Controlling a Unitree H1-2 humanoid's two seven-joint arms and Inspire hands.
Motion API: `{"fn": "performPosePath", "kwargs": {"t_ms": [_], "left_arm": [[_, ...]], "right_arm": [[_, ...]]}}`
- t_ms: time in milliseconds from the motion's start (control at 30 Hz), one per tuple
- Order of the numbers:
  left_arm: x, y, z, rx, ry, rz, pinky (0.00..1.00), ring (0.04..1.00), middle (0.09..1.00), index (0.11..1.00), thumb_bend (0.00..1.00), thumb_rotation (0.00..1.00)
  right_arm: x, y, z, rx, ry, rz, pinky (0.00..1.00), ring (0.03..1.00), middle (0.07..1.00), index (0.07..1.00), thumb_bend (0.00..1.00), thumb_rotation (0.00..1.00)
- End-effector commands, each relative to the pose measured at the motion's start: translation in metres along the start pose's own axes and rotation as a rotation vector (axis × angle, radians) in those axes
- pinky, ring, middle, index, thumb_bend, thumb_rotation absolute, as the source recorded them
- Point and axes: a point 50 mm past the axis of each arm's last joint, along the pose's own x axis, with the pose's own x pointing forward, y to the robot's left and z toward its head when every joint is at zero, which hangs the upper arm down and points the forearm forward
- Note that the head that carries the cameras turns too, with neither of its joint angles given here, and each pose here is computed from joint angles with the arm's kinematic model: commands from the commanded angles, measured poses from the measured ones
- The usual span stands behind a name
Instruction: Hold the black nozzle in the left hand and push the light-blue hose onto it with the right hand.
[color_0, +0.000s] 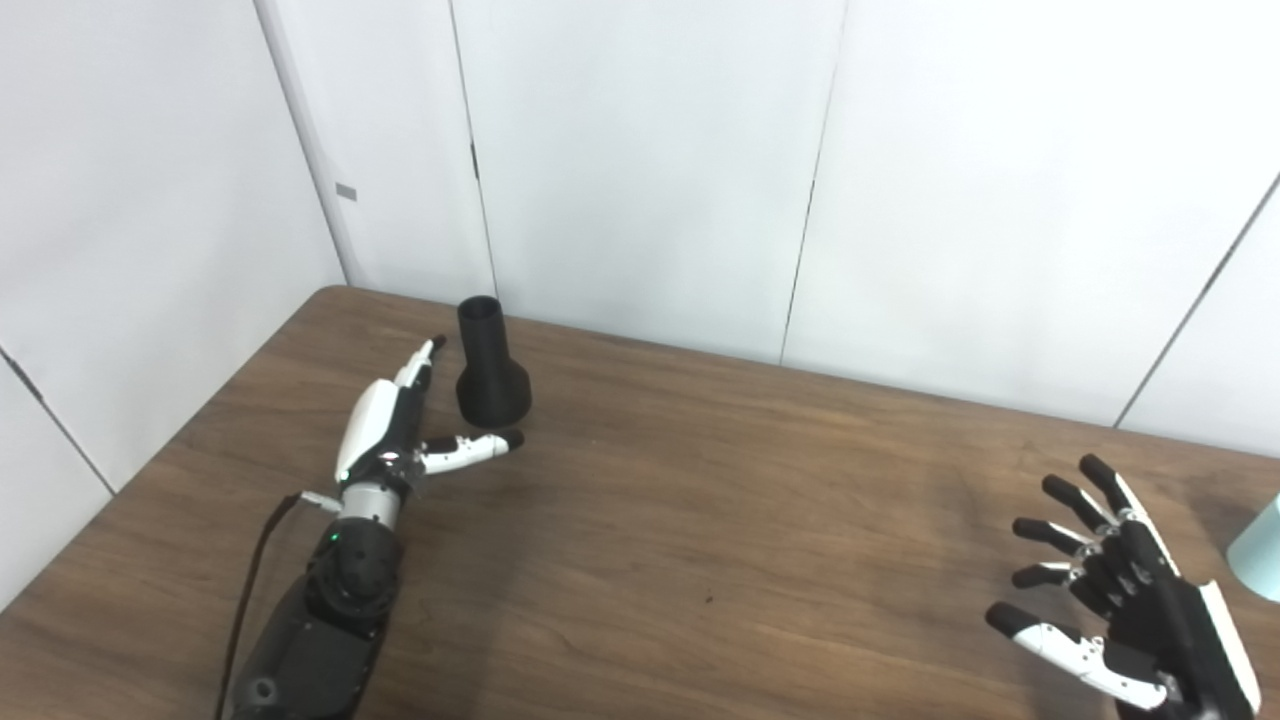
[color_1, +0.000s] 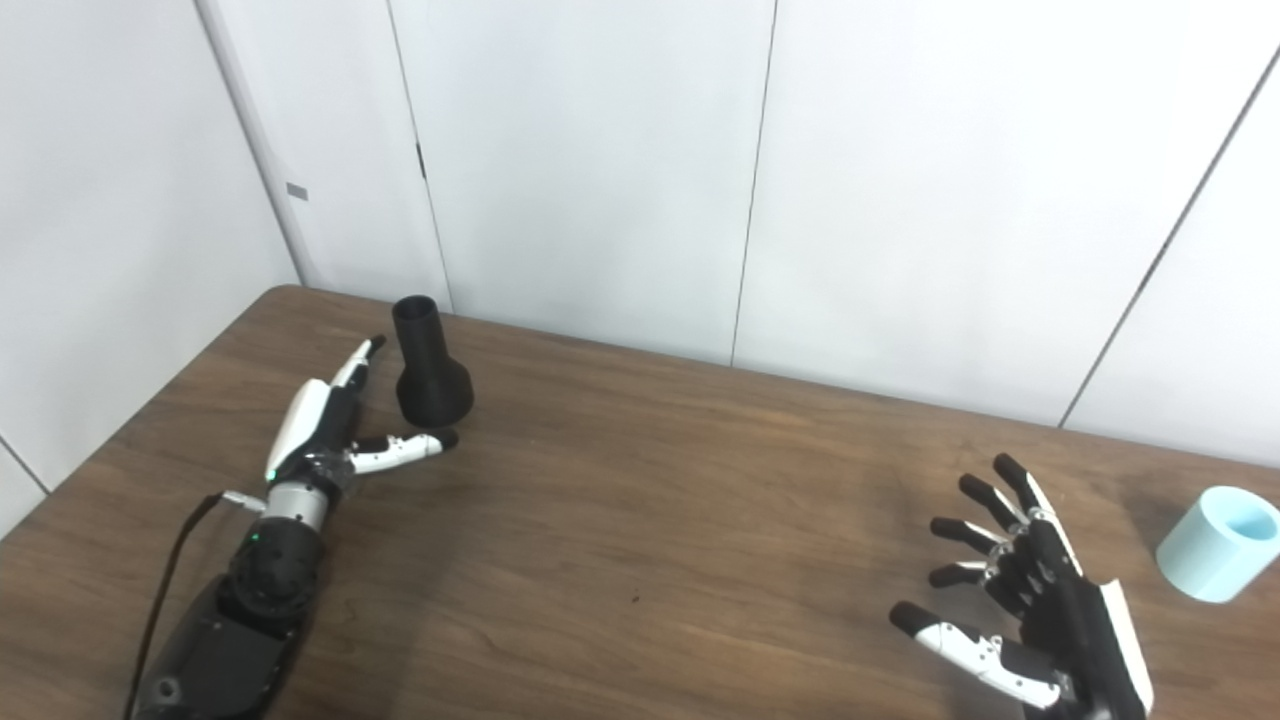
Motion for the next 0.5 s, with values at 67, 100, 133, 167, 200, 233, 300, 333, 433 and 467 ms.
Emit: {"fn": "performPosePath", "kwargs": {"t_ms": [67, 100, 133, 167, 200, 233, 300, 333, 433, 467], "left_arm": [[0.024, 0.005, 0.02, 0.017, -0.054, 0.046, 1.0, 1.0, 1.0, 1.0, 0.98, 0.33], [0.026, 0.003, 0.02, 0.022, -0.054, 0.044, 1.0, 1.0, 1.0, 1.0, 0.97, 0.33], [0.028, 0.001, 0.02, 0.029, -0.052, 0.043, 1.0, 1.0, 1.0, 0.999, 0.97, 0.34], [0.03, -0.002, 0.02, 0.035, -0.049, 0.042, 1.0, 1.0, 1.0, 0.999, 0.97, 0.35], [0.032, -0.003, 0.019, 0.039, -0.047, 0.043, 1.0, 1.0, 1.0, 0.996, 0.97, 0.35], [0.034, -0.006, 0.019, 0.046, -0.043, 0.043, 1.0, 1.0, 1.0, 0.994, 0.97, 0.35], [0.037, -0.009, 0.018, 0.055, -0.038, 0.038, 1.0, 1.0, 1.0, 0.98, 0.98, 0.36], [0.038, -0.011, 0.018, 0.055, -0.035, 0.036, 1.0, 1.0, 1.0, 0.977, 0.98, 0.37], [0.041, -0.016, 0.017, 0.066, -0.029, 0.034, 1.0, 1.0, 1.0, 0.973, 0.99, 0.39], [0.041, -0.017, 0.016, 0.066, -0.028, 0.034, 1.0, 1.0, 1.0, 0.971, 0.99, 0.39]], "right_arm": [[0.005, -0.001, 0.016, -0.023, -0.07, -0.006, 0.5, 0.718, 0.857, 0.937, 0.62, 0.0], [0.004, -0.001, 0.016, -0.023, -0.068, -0.008, 0.5, 0.714, 0.854, 0.935, 0.63, 0.0], [0.004, 0.0, 0.016, -0.021, -0.067, -0.01, 0.5, 0.712, 0.852, 0.933, 0.63, 0.0], [0.004, 0.0, 0.017, -0.016, -0.067, -0.01, 0.5, 0.712, 0.854, 0.934, 0.63, 0.0], [0.004, 0.0, 0.017, -0.013, -0.068, -0.011, 0.49, 0.709, 0.853, 0.934, 0.62, 0.0], [0.004, 0.0, 0.017, -0.011, -0.066, -0.013, 0.49, 0.708, 0.853, 0.934, 0.62, 0.0], [0.004, 0.001, 0.017, -0.013, -0.063, -0.015, 0.49, 0.703, 0.847, 0.93, 0.62, 0.0], [0.004, 0.001, 0.018, -0.013, -0.063, -0.016, 0.48, 0.701, 0.846, 0.929, 0.62, 0.0], [0.003, 0.002, 0.019, -0.015, -0.063, -0.016, 0.5, 0.702, 0.849, 0.928, 0.62, 0.0], [0.003, 0.003, 0.019, -0.011, -0.066, -0.014, 0.5, 0.704, 0.852, 0.932, 0.62, 0.0]]}}
